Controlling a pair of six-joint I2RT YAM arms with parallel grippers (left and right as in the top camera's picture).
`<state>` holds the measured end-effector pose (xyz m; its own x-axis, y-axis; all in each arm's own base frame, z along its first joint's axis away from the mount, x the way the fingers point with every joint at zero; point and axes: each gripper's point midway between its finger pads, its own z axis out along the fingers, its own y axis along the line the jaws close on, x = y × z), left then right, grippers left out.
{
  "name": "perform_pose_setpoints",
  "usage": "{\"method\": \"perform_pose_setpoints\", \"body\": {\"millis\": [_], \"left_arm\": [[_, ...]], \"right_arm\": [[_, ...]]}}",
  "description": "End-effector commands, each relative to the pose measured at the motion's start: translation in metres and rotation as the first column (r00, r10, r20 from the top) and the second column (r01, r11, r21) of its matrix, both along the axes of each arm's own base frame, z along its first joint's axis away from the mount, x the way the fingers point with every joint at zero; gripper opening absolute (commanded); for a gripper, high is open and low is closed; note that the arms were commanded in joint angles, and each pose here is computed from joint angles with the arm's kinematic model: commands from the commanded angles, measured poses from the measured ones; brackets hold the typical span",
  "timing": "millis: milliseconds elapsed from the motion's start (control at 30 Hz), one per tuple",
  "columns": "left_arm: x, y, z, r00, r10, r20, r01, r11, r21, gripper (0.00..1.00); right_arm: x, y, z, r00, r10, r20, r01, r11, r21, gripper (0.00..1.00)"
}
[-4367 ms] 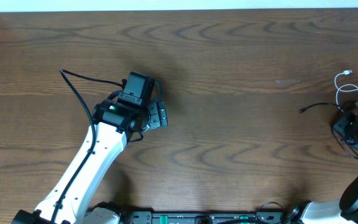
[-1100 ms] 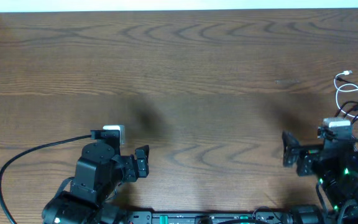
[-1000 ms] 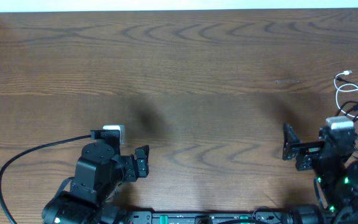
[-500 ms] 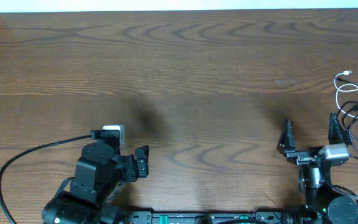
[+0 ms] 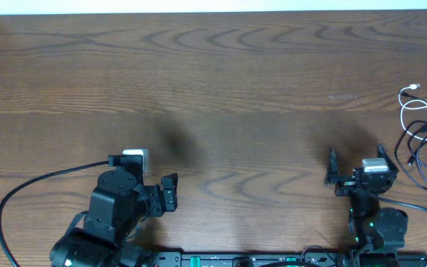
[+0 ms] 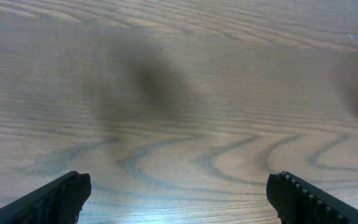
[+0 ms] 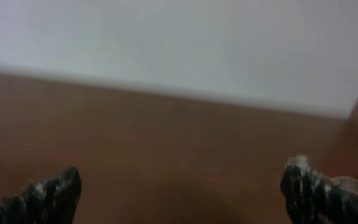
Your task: Untangle cables
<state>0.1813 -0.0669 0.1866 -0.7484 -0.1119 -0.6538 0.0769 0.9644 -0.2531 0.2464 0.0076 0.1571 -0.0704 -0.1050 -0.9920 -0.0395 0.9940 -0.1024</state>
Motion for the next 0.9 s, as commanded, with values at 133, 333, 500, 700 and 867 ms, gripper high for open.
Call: {"method": "perform_pose_setpoints", "body": {"millis": [133, 333, 500, 700, 867], "left_arm": [[-0.0004, 0.0010, -0.0012, 1.000, 0.004, 0.000, -0.004, 1.000, 0.002, 0.96], [-0.0004, 0.0010, -0.0012, 1.000, 0.004, 0.000, -0.004, 1.000, 0.002, 0.96], [-0.0004, 0.0010, -0.0012, 1.000, 0.004, 0.000, -0.004, 1.000, 0.002, 0.96], [-0.0004, 0.0010, -0.0012, 1.000, 0.004, 0.000, -0.004, 1.000, 0.002, 0.96], [-0.0004, 0.0010, -0.0012, 1.000, 0.004, 0.000, -0.004, 1.000, 0.002, 0.96]], "right_arm": [[-0.0004, -0.0014, -0.0014, 1.000, -0.008, -0.005, 0.008, 1.000, 0.021, 0.99], [-0.0003, -0.0014, -0.0012, 1.000, -0.008, -0.004, 0.008, 1.000, 0.020, 0.99], [-0.0003, -0.0014, -0.0012, 1.000, -0.008, -0.004, 0.008, 1.000, 0.020, 0.99], [-0.0003, -0.0014, -0.0012, 1.000, -0.008, -0.004, 0.008, 1.000, 0.020, 0.99], [-0.0003, -0.0014, -0.0012, 1.000, -0.008, -0.004, 0.008, 1.000, 0.020, 0.99]]}}
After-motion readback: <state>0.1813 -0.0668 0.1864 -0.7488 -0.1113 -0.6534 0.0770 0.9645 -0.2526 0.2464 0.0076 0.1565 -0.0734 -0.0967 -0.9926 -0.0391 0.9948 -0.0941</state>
